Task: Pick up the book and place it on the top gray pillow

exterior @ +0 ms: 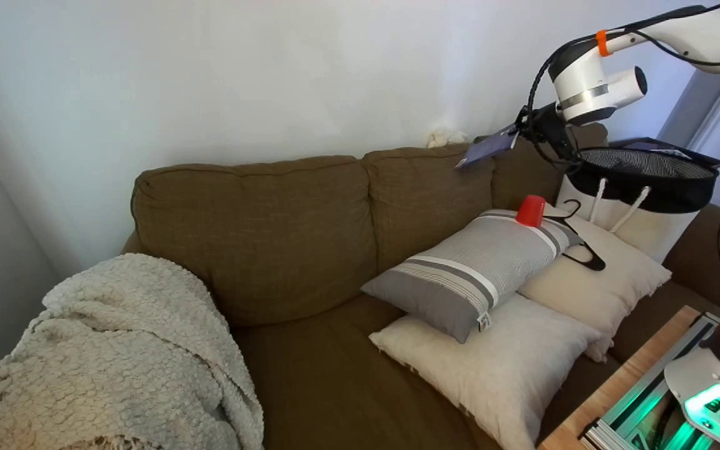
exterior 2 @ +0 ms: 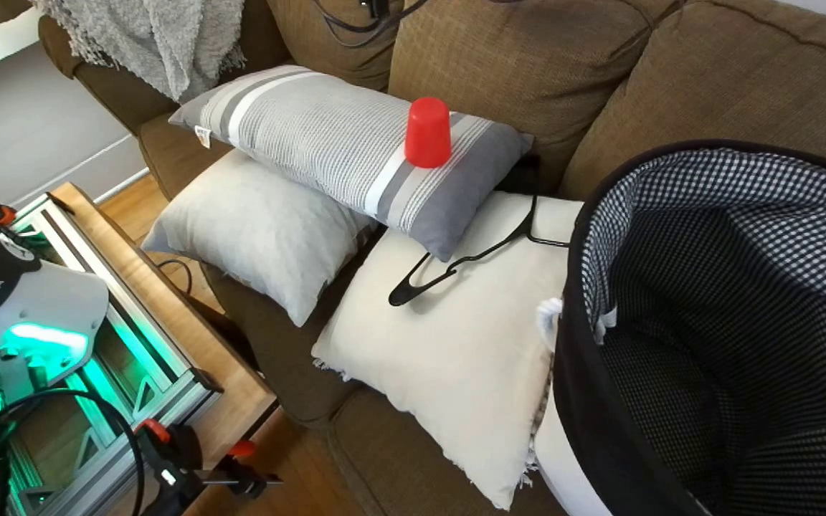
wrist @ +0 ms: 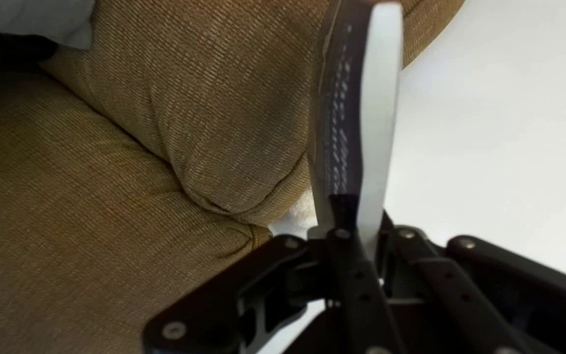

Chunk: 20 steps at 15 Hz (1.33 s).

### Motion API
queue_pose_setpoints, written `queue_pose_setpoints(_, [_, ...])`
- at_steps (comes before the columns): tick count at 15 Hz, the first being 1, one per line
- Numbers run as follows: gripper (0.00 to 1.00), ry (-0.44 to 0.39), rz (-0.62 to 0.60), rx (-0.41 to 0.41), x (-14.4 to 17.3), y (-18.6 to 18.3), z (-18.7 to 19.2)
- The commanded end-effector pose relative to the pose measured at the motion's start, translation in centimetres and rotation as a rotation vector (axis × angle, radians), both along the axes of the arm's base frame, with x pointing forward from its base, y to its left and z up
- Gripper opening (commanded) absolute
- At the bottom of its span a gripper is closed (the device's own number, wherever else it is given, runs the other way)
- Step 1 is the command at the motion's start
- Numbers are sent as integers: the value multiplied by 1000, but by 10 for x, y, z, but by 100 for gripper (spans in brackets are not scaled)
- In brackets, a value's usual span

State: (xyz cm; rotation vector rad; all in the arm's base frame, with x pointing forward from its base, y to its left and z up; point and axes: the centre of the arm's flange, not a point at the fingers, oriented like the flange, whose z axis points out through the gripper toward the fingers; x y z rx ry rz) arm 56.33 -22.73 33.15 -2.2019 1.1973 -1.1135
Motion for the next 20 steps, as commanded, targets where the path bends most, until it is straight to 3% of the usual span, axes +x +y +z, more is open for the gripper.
queue_pose_setpoints(1, [10, -7, -23, -12, -10, 8, 6])
queue_pose_setpoints(5, [10, -20, -45, -22, -26, 22, 16])
queue_pose_setpoints(6, [3, 27, -9, -6, -17, 19, 13])
queue_pose_setpoints(7, [3, 95, 68, -7, -12, 24, 12])
queue_pose_setpoints(12, [3, 190, 381, 64, -33, 68, 30])
queue_pose_setpoints(16, [3, 295, 629, 51, -28, 106, 32])
queue_pose_setpoints(20, [3, 445, 817, 5, -15, 117, 14])
